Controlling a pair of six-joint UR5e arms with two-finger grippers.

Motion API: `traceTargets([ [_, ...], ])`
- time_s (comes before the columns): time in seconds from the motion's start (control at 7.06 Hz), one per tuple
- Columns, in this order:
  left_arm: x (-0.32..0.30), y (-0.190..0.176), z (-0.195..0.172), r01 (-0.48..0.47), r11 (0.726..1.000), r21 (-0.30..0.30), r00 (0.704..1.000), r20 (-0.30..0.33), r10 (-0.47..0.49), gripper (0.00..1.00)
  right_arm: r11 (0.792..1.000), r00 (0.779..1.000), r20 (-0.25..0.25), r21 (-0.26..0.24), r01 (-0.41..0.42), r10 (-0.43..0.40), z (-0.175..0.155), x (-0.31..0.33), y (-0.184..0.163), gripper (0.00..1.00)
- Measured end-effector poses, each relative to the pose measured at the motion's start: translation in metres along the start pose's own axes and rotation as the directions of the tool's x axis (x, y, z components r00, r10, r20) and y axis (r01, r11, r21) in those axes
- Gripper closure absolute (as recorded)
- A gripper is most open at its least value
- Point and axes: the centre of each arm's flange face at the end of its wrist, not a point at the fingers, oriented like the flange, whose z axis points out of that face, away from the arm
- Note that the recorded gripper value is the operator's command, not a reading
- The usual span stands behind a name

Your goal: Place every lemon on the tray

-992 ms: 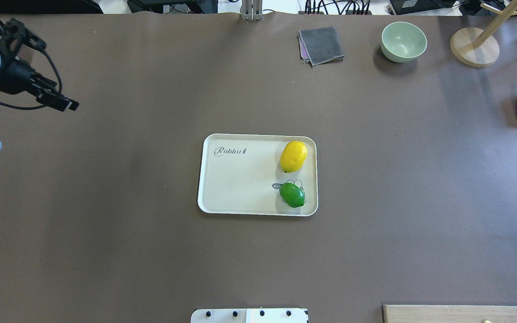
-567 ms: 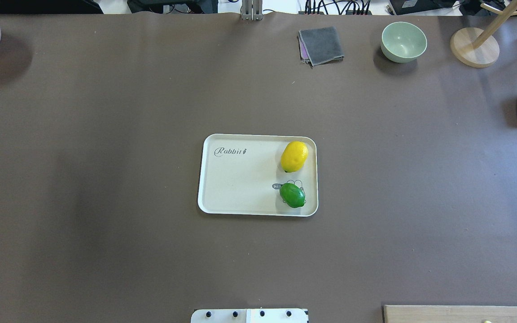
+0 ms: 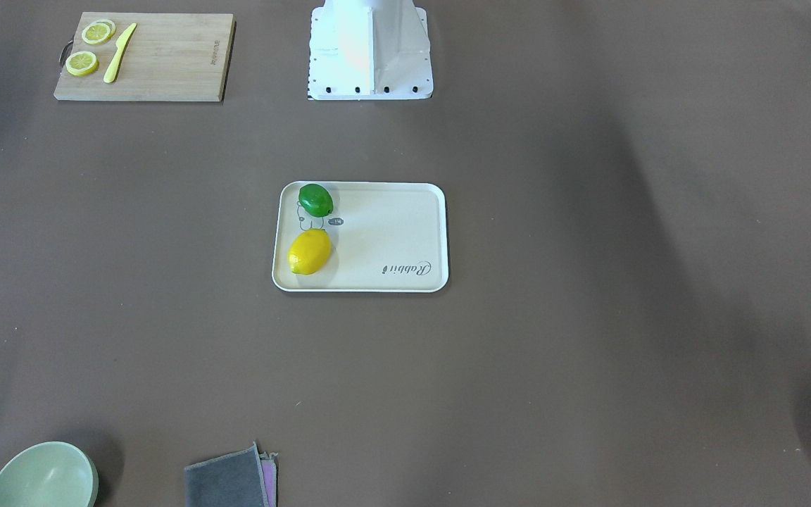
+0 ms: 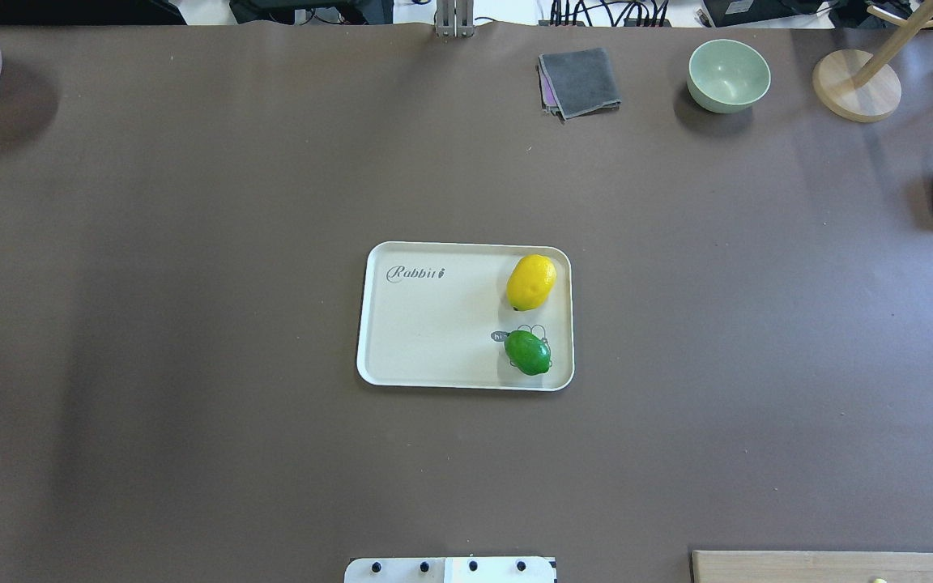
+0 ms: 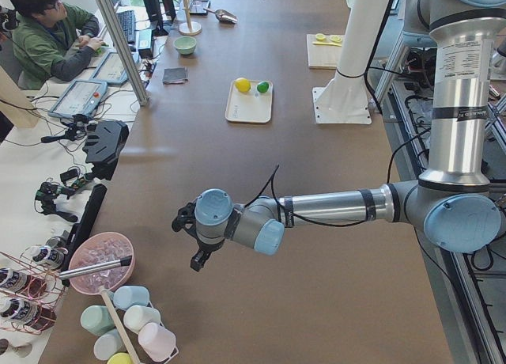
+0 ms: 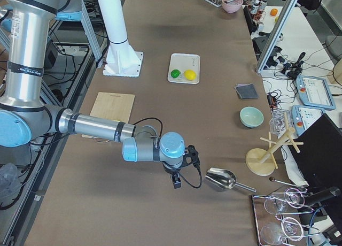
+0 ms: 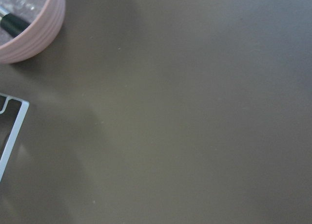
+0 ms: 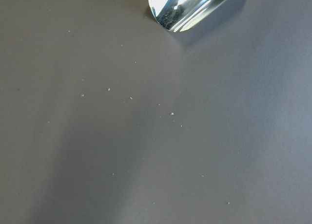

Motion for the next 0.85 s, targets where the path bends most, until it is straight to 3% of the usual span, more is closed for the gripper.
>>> traceTargets([
  [0.42,-0.015,0.009,-0.031,0.170,0.983,-0.075,0.985,0.005,-0.170,0.01,1.000,1.000,0.008,0.026,0.003,-0.004,0.012,0.013,0.011,0.00],
  [0.85,0.015,0.002,-0.073,0.283,0.944,-0.168,0.958,0.005,-0.286,0.01,0.995,0.995,0.031,0.031,-0.098,0.097,-0.041,-0.001,-0.006,0.00],
])
